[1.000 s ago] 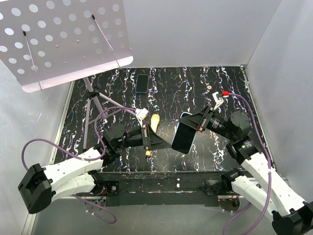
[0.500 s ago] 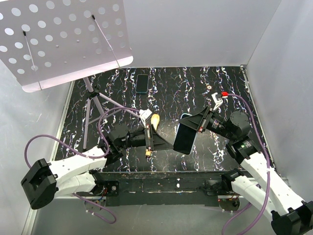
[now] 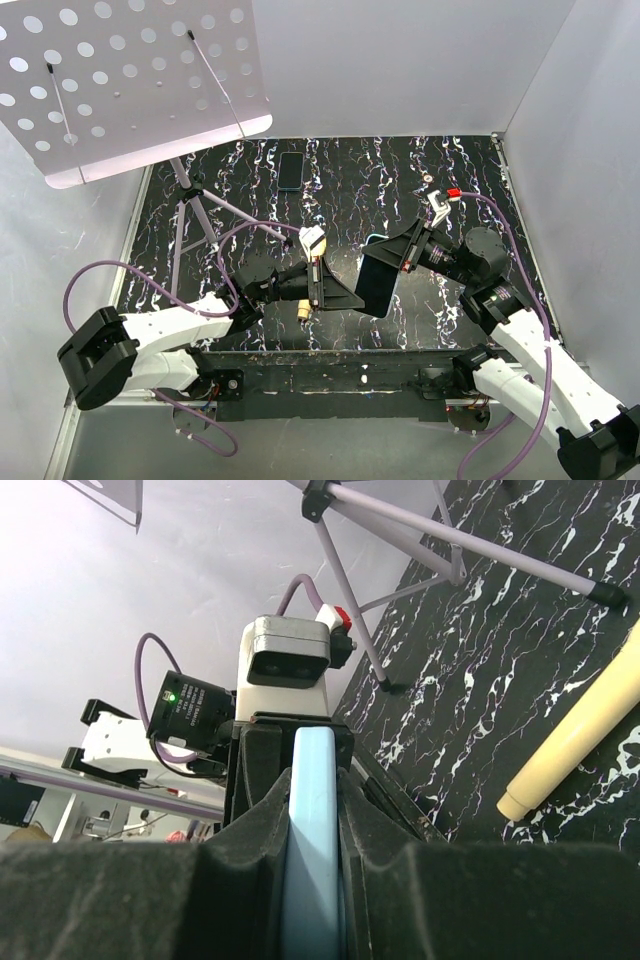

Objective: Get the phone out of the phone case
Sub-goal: Remove the phone case from the phone.

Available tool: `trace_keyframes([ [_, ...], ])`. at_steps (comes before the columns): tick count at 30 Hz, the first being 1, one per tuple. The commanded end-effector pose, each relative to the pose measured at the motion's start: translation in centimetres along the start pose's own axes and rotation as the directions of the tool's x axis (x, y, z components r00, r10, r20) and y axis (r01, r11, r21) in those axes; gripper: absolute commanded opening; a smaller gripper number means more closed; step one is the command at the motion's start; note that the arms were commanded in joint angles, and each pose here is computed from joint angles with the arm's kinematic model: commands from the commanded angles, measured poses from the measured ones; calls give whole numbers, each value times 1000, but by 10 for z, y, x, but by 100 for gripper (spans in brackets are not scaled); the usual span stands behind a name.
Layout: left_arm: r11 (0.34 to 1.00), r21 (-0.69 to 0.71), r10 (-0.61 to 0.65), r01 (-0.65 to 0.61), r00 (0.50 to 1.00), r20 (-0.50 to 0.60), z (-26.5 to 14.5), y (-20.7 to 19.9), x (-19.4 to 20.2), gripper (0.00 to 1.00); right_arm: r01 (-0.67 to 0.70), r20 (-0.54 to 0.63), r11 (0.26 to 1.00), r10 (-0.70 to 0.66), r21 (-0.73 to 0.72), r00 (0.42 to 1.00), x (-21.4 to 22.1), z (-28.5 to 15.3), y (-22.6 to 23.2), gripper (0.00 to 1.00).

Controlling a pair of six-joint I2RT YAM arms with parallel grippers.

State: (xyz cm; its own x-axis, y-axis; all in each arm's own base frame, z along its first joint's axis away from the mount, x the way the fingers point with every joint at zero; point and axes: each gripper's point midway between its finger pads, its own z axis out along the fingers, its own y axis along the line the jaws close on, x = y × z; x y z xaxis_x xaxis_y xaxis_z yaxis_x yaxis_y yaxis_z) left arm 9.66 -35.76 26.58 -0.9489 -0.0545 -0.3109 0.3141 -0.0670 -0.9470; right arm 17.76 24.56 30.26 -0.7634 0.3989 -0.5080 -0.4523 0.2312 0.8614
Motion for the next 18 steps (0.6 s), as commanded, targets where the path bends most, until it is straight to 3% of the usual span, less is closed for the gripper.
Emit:
trace_keyframes([
  [1,980,184,66,-70,997,30,4,-60,-9,17,60,56,998,-60,-9,997,-10,5,2,1],
  [6,978,187,87,-94,995,45,7,-64,-14,16,42,-2,997,-42,-65,999,2,8,3,1],
  [12,978,165,114,-127,990,87,11,-63,-26,1,43,-70,994,-50,-100,996,11,5,11,1],
  [15,974,169,133,-152,984,117,9,-67,-33,0,34,-92,994,-44,-106,995,13,4,15,1],
  [18,970,150,167,-189,974,150,5,-70,-39,0,36,-97,994,-46,-102,994,12,1,20,26],
])
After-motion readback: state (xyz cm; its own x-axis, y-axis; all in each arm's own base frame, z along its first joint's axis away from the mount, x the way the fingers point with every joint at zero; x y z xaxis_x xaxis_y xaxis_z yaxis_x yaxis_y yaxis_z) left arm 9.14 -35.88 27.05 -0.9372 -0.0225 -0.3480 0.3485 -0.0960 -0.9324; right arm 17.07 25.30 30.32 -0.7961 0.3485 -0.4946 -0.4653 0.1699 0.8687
